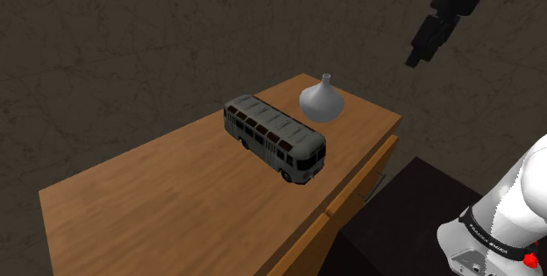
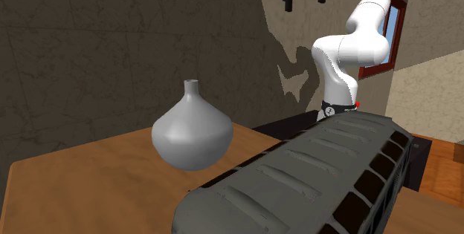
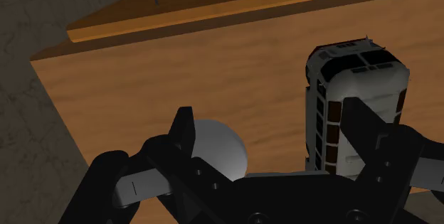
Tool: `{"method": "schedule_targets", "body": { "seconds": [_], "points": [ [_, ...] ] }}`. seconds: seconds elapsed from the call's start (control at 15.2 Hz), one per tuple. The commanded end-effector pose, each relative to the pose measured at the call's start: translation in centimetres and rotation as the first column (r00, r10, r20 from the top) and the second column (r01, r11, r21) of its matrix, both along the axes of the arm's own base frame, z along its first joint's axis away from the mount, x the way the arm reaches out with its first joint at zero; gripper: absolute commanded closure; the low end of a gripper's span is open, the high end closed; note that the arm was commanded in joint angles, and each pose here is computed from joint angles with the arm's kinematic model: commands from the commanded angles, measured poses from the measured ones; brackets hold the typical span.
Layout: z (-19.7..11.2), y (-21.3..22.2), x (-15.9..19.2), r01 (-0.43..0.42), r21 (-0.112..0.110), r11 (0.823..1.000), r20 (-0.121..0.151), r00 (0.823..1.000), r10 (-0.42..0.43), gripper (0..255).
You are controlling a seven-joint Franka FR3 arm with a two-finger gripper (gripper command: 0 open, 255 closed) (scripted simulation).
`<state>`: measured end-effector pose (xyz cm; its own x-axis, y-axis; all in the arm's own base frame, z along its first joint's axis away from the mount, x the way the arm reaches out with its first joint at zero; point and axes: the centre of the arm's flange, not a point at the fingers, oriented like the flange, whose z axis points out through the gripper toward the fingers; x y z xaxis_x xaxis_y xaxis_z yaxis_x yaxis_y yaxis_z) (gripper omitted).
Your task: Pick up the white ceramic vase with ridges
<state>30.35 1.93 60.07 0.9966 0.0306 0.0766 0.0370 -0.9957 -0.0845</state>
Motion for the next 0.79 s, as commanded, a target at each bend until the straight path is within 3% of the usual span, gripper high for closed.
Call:
{"method": "schedule_targets", "body": {
  "seconds": [0.0,0.73],
  "points": [
    [0.0,0.0,0.0,0.0,0.0,1.0,0.0,1.0,0.0,0],
    [-6.1,-2.2,13.3,-0.035,-0.04,0.999,-0.029,0.999,0.034,0]
  ]
}}
